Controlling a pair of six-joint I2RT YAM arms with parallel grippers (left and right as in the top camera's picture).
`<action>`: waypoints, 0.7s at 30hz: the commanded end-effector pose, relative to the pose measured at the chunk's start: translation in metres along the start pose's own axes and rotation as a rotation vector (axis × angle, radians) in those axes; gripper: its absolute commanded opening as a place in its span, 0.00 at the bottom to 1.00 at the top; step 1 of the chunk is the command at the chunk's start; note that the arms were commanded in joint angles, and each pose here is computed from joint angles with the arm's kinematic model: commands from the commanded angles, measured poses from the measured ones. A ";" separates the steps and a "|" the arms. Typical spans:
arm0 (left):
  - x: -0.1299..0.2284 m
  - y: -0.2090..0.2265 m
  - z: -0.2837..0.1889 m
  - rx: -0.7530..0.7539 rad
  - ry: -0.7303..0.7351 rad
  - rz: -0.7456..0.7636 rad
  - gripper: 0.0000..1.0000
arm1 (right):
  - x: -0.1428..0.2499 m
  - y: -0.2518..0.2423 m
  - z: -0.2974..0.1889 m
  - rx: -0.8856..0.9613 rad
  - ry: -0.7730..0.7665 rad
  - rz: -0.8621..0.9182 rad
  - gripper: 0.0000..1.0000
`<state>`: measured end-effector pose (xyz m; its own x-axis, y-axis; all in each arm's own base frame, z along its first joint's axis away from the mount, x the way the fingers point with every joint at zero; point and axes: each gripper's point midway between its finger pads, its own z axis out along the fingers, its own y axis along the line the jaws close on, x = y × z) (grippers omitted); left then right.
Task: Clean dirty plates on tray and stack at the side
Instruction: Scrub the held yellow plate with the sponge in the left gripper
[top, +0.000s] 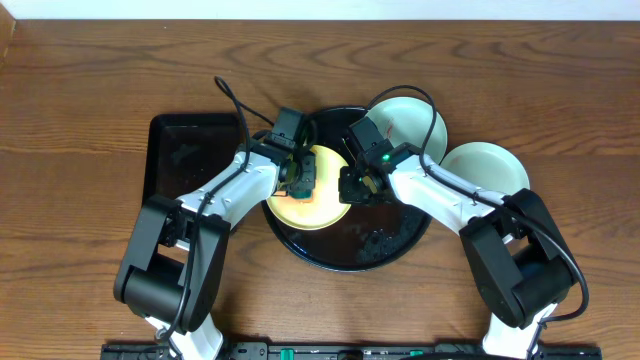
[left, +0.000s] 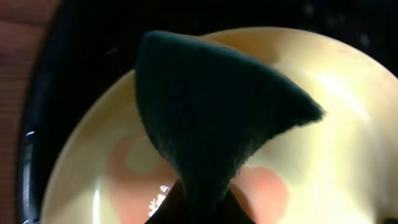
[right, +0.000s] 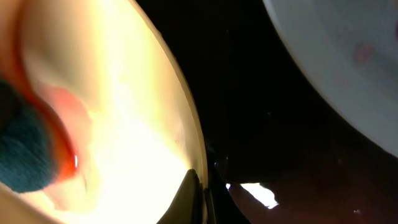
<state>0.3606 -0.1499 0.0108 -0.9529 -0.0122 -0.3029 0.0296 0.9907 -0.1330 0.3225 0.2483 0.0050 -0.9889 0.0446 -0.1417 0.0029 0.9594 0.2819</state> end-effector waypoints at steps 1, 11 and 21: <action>-0.009 0.041 0.000 -0.211 -0.047 -0.064 0.07 | 0.007 -0.013 0.009 0.060 0.017 -0.011 0.01; 0.059 -0.025 -0.008 0.223 0.272 0.201 0.07 | 0.006 -0.011 0.010 0.058 0.010 -0.016 0.01; 0.026 -0.030 -0.014 0.213 0.171 0.273 0.07 | 0.007 -0.011 0.010 0.060 0.014 -0.016 0.01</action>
<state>0.3139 -0.1733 0.0136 -0.9584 0.2489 -0.1394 0.2801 0.9139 -0.2939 0.3237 0.2455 0.0042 -0.9869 0.0443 -0.1552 0.0025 0.9657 0.2595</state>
